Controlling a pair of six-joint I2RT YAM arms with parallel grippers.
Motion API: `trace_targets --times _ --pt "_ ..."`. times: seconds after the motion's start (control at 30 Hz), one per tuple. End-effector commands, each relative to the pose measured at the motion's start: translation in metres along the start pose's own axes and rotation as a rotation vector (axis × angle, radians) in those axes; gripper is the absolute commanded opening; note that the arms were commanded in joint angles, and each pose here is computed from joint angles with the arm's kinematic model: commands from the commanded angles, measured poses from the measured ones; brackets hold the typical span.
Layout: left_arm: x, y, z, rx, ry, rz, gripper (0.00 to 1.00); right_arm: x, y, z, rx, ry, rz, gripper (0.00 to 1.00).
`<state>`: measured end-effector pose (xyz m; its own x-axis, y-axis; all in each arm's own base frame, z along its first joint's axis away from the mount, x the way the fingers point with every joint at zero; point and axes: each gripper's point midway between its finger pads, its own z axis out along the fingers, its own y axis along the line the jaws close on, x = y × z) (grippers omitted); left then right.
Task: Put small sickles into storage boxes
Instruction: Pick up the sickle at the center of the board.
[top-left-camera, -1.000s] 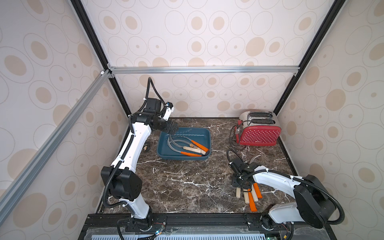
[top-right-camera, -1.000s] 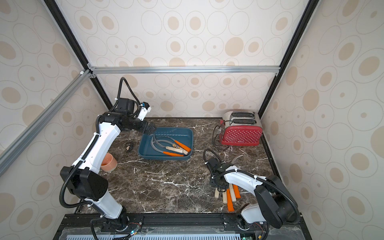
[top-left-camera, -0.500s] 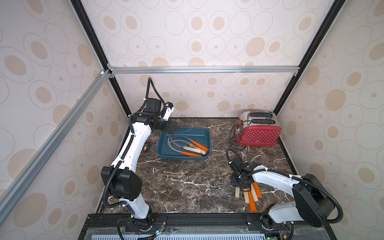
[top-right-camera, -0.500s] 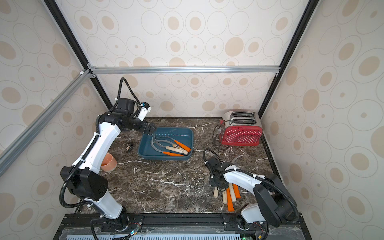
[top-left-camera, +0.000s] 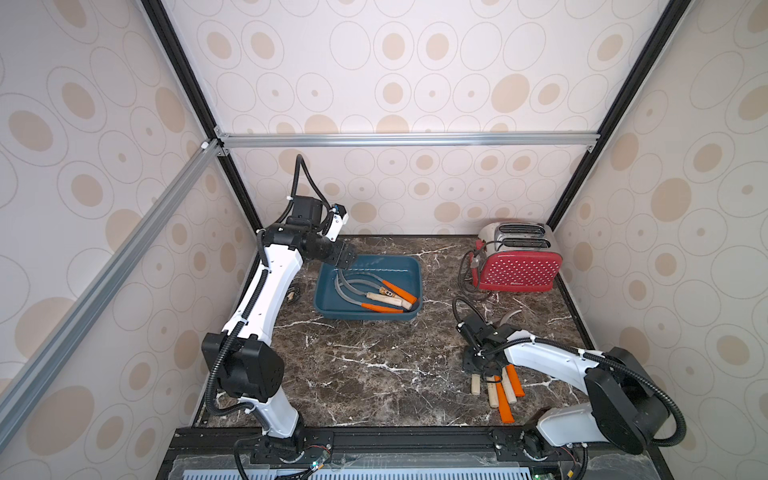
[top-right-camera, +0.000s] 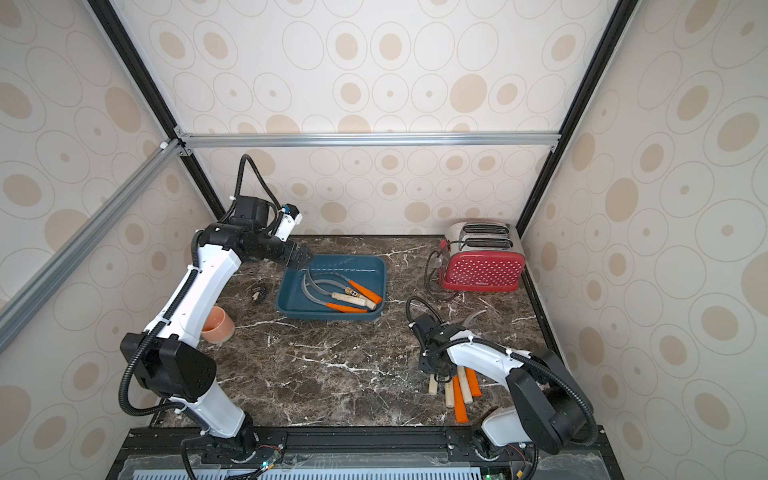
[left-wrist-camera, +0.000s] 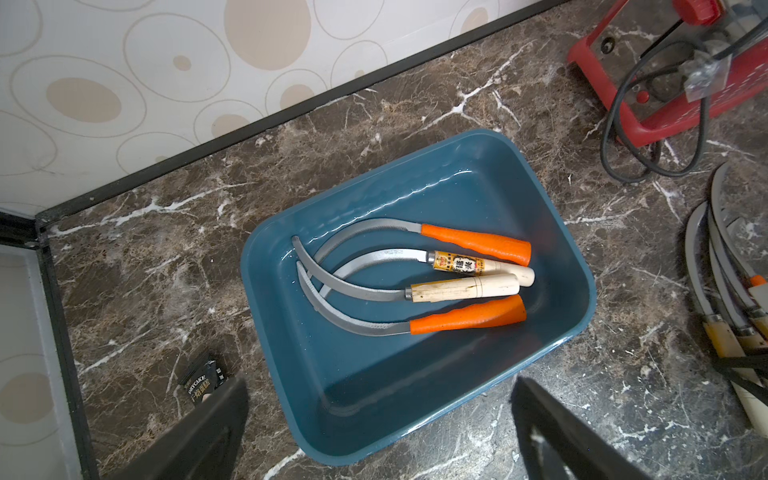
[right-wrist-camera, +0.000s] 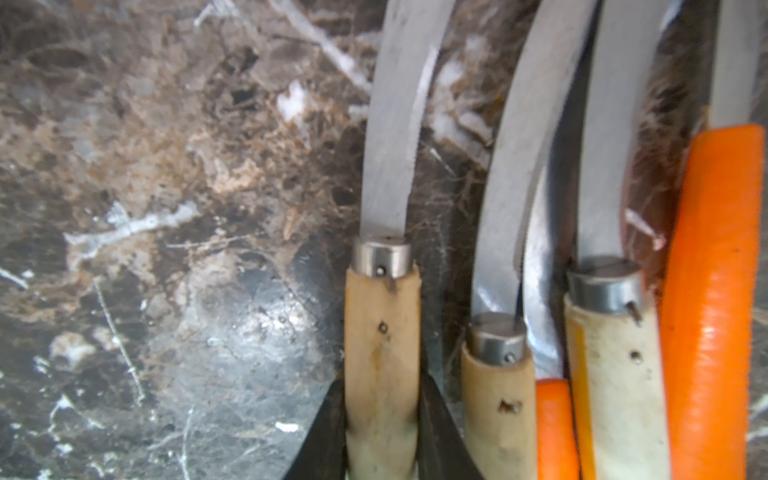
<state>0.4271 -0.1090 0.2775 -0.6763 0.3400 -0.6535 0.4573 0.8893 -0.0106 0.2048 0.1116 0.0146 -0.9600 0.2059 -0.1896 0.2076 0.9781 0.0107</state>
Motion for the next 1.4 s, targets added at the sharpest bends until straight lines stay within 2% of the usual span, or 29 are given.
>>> trace_targets --times 0.0,0.2,0.33,0.7,1.37 --pt "-0.009 -0.002 -0.010 -0.001 -0.022 0.030 0.99 -0.001 -0.002 0.005 0.011 0.002 -0.008 0.04" --pt "-0.010 -0.002 -0.010 0.000 -0.025 0.028 0.99 -0.006 0.004 -0.002 -0.020 -0.023 -0.025 0.00" --pt "-0.011 -0.002 -0.011 0.000 -0.029 0.025 0.99 -0.009 0.014 -0.007 -0.073 -0.030 -0.054 0.00" --pt "-0.013 -0.003 -0.013 -0.003 -0.037 0.027 0.99 -0.012 0.020 -0.020 -0.108 -0.044 -0.103 0.00" --pt "-0.014 -0.004 -0.014 0.005 -0.040 0.020 0.99 -0.014 0.025 -0.037 -0.092 -0.077 -0.161 0.00"
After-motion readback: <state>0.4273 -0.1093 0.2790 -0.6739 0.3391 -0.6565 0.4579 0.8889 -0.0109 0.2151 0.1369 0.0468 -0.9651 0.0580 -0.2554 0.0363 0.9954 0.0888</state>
